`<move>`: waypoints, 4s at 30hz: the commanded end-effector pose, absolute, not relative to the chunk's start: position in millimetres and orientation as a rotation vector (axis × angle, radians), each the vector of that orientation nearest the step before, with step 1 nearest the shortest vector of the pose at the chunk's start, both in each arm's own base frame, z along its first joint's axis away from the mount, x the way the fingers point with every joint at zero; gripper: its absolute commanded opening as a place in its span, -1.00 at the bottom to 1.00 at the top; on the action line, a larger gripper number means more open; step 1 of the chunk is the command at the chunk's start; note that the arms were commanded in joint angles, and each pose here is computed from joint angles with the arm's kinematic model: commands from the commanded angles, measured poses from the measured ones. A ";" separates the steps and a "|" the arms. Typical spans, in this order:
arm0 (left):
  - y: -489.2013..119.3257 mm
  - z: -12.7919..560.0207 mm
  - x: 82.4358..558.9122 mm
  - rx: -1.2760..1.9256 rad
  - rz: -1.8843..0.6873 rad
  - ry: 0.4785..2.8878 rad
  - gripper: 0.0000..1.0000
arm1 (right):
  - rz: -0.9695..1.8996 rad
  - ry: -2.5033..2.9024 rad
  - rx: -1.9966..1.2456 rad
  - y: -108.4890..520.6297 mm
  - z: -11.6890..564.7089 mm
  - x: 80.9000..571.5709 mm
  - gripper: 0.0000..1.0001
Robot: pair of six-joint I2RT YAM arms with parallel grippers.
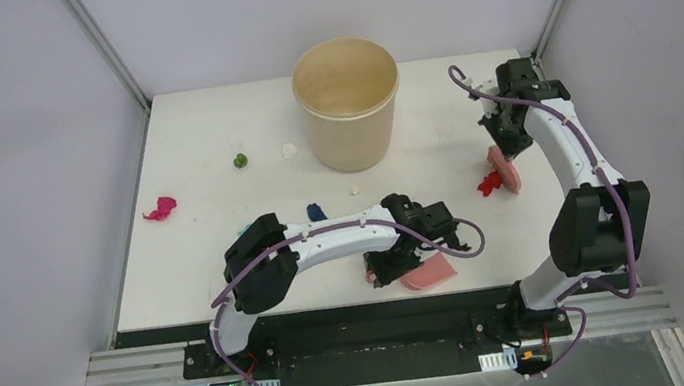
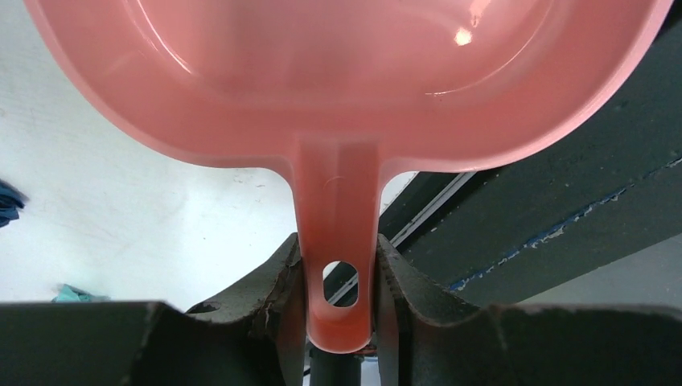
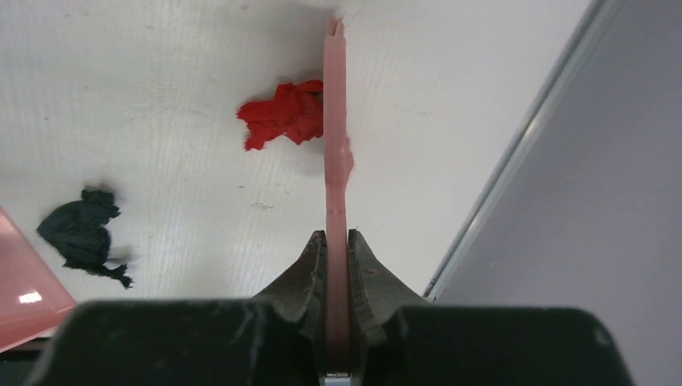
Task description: Sweep away the paper scraps from the table
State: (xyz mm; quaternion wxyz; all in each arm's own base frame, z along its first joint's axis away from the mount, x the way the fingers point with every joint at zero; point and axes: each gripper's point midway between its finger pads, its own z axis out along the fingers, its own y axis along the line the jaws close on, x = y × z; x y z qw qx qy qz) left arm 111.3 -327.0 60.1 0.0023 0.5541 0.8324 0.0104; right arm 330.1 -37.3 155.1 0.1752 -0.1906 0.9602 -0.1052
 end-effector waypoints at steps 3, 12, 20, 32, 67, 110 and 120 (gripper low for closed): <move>-343.9 74.3 112.6 1.730 -0.013 2.587 -1.00 | 0.061 2.726 -0.679 30.8 162.5 275.1 -1.00; -383.4 49.7 130.5 1.695 -0.040 2.534 -1.00 | 0.620 2.814 -0.719 97.7 175.7 189.6 -1.00; -388.0 58.5 138.7 1.579 -0.117 2.450 -1.00 | 0.671 2.780 -0.670 105.6 199.0 191.3 -1.00; -381.7 68.6 152.2 1.448 -0.185 2.343 -1.00 | 0.474 2.657 -0.699 88.6 261.0 218.9 -1.00; -100.6 145.4 78.5 0.491 0.267 2.865 -1.00 | 0.889 2.453 -0.889 295.5 231.2 298.9 -1.00; -99.9 157.7 94.3 0.560 0.407 2.801 -1.00 | 0.874 2.492 -0.498 218.4 190.4 267.4 -1.00; -103.7 154.9 87.1 0.544 0.298 2.813 -1.00 | 0.797 2.213 -0.747 214.8 241.3 272.0 -1.00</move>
